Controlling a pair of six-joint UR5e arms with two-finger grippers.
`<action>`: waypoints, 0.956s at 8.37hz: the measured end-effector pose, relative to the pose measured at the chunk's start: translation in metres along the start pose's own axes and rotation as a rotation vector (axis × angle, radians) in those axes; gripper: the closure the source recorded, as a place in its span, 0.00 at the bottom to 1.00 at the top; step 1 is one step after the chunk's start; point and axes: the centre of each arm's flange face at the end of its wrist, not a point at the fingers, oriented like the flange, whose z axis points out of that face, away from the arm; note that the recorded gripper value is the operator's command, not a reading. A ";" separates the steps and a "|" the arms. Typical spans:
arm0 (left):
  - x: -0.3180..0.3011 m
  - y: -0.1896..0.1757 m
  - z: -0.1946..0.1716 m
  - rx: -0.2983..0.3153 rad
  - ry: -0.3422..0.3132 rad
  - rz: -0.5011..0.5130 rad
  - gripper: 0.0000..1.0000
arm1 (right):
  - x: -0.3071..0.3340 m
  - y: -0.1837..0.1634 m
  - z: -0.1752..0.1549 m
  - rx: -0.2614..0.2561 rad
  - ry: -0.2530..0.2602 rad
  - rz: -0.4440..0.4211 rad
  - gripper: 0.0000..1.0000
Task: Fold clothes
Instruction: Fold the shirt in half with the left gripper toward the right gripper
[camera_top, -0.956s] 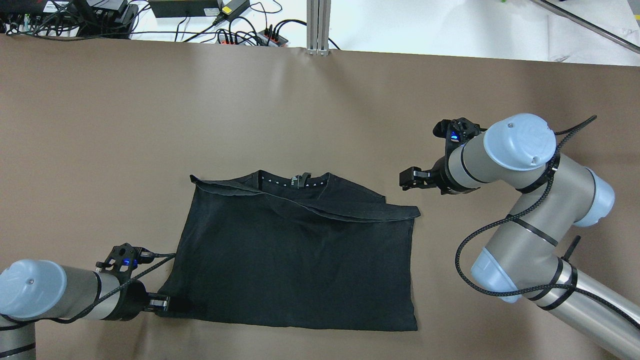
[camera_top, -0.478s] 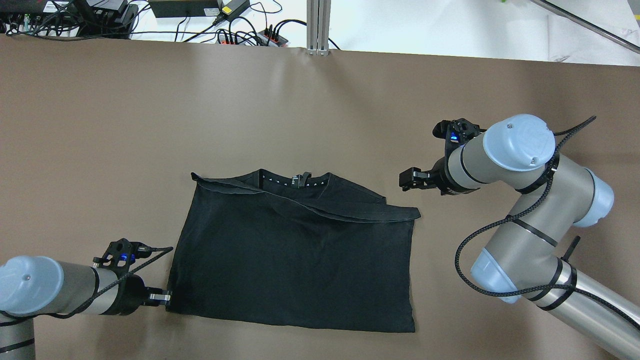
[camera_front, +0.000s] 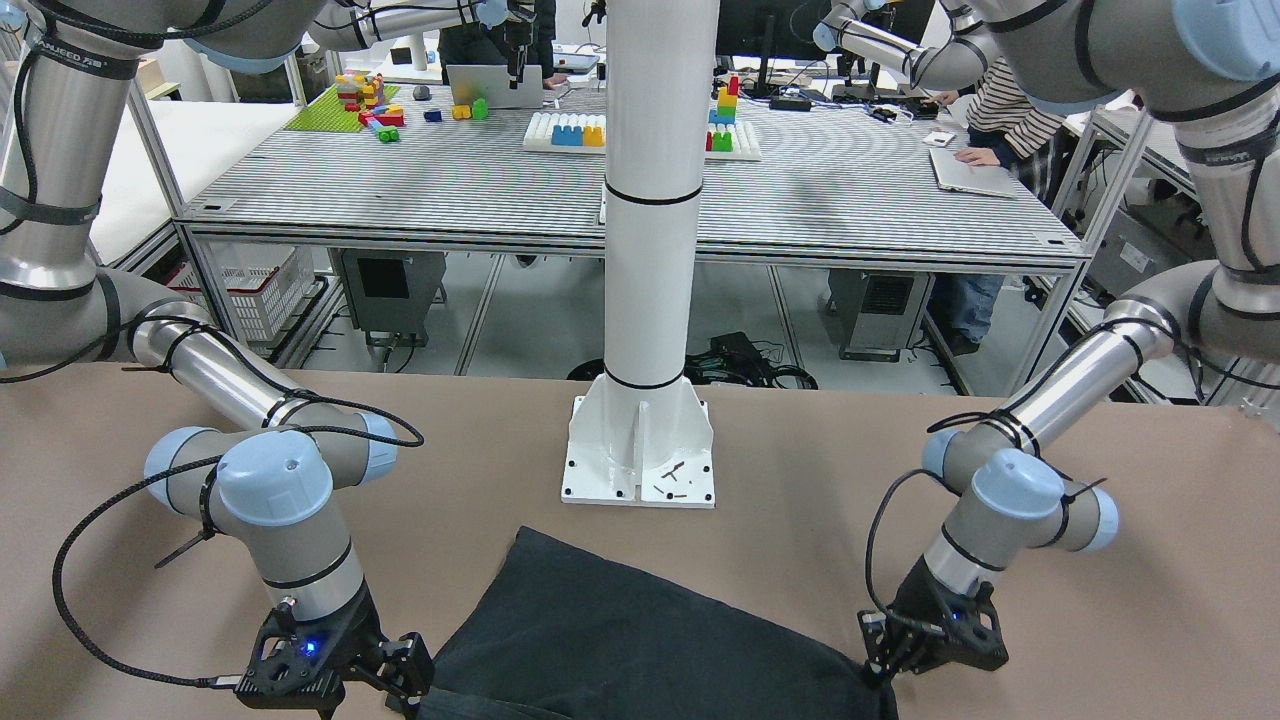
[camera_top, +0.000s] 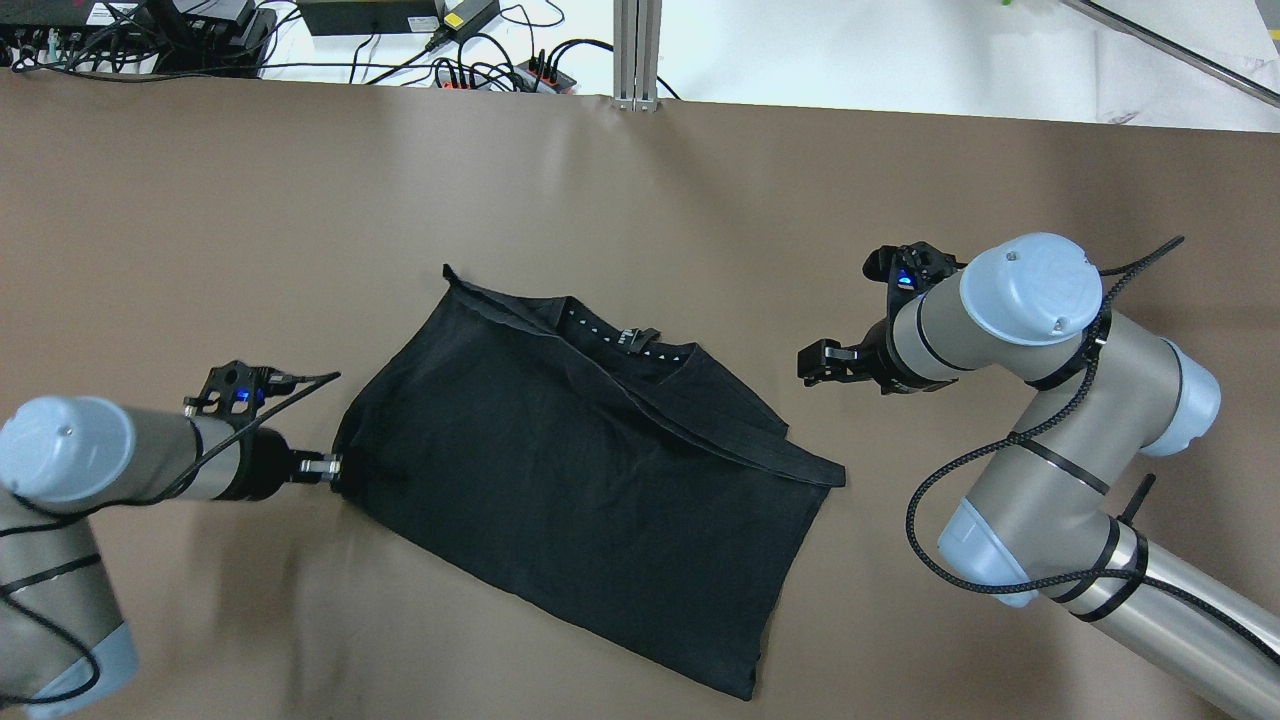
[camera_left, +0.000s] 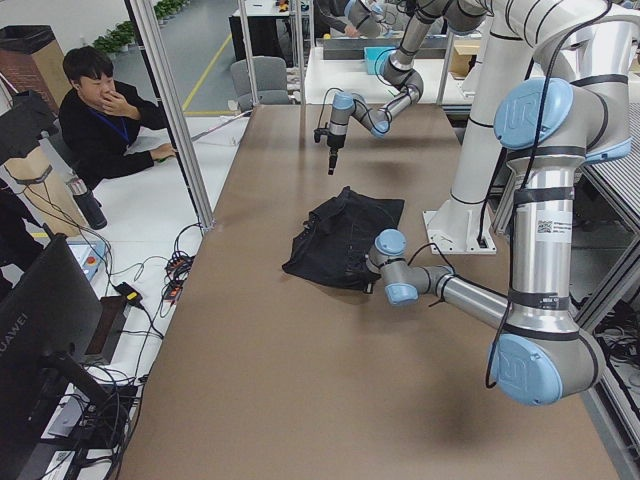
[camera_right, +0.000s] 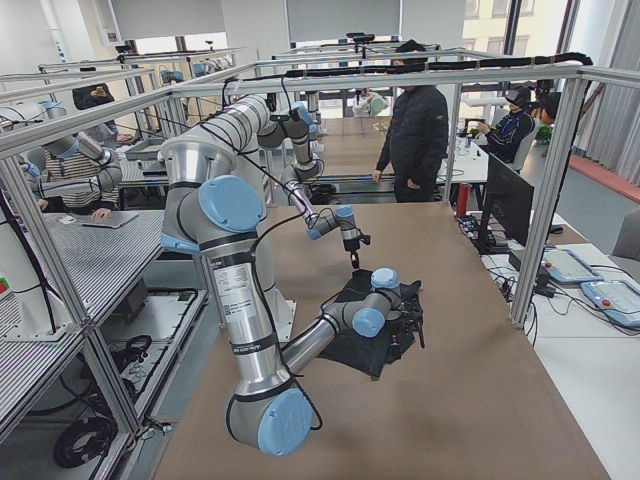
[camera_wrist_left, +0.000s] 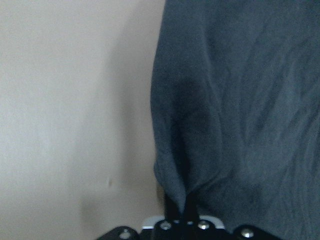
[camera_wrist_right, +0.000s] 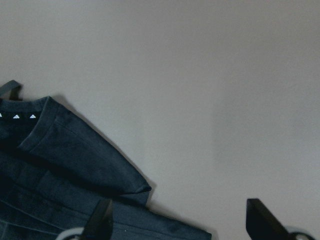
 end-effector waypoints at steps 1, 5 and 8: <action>0.011 -0.043 0.016 0.046 -0.011 0.003 1.00 | 0.000 0.000 0.002 -0.002 0.003 0.001 0.06; 0.110 -0.257 0.078 0.166 -0.146 -0.034 1.00 | 0.001 0.000 0.005 -0.006 0.008 0.002 0.06; 0.210 -0.353 0.097 0.210 -0.217 -0.048 0.36 | 0.001 -0.001 0.005 -0.004 0.007 0.002 0.06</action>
